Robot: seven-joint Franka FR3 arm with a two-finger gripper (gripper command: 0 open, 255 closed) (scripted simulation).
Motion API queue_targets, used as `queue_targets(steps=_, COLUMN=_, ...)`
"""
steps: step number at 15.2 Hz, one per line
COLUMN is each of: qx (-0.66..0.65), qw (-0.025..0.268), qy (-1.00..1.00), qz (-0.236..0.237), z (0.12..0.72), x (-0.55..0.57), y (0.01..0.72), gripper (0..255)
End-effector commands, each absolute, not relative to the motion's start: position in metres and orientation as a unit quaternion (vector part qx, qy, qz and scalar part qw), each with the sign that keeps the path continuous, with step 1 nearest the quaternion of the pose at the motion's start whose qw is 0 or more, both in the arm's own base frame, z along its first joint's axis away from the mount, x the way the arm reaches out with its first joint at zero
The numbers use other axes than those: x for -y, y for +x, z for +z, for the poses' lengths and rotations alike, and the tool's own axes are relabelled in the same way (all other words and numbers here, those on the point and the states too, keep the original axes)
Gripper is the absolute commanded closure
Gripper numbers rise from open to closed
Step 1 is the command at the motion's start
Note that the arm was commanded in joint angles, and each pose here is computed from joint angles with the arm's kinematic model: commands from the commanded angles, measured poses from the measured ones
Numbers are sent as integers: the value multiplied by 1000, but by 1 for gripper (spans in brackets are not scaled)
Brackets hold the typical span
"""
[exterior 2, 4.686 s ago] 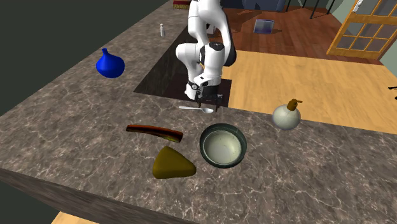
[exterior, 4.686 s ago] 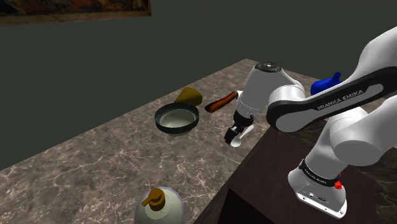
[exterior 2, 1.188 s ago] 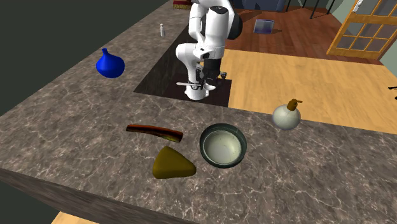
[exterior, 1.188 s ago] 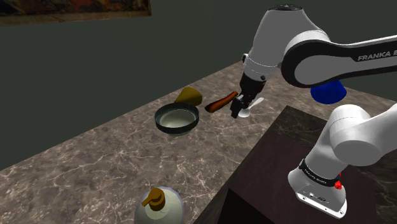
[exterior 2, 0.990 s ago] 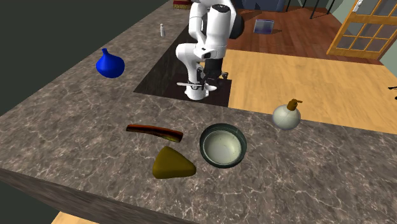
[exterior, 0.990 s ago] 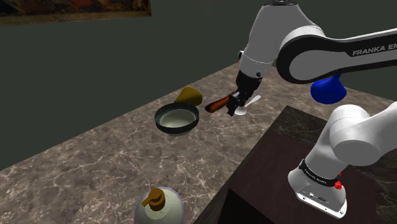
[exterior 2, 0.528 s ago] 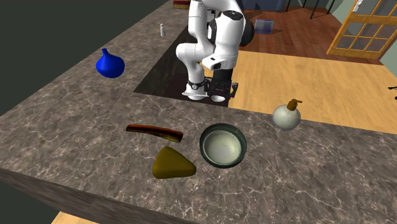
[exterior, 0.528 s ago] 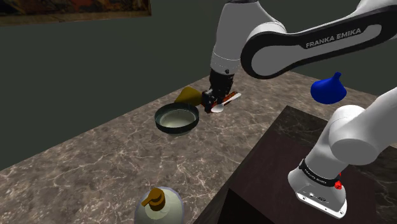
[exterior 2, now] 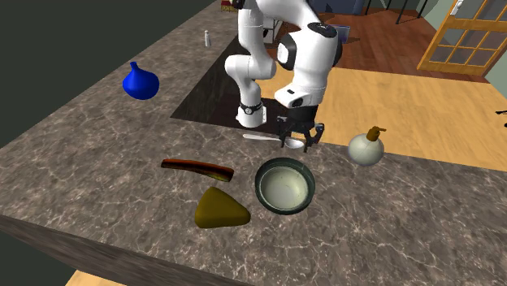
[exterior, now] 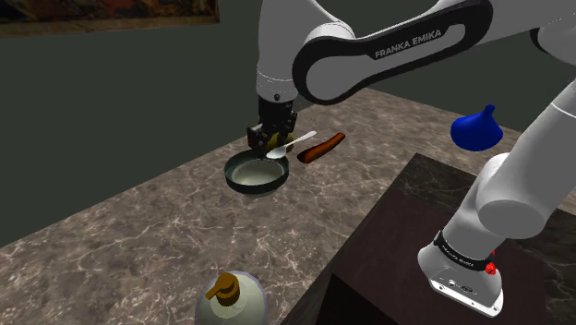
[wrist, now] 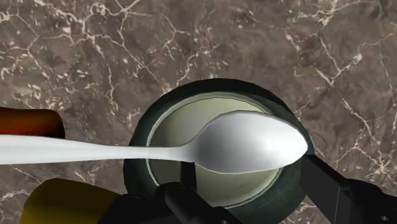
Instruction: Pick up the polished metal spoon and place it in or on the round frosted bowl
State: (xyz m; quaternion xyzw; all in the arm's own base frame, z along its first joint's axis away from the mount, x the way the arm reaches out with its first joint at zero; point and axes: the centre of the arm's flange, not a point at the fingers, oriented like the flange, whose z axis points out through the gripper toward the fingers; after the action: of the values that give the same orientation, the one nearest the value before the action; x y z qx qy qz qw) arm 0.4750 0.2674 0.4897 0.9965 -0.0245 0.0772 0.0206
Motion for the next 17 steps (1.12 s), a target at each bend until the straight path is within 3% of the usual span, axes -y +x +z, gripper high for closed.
queue_targets(steps=1, qx=25, qw=20, qy=996, qz=77, z=491, x=-285, y=501, gripper=255)
queue_targets(steps=6, qx=25, qw=20, qy=996, qz=77, z=493, x=-325, y=559, gripper=255)
queue_targets(steps=17, qx=25, qw=20, qy=996, qz=77, z=435, x=-325, y=559, gripper=255)
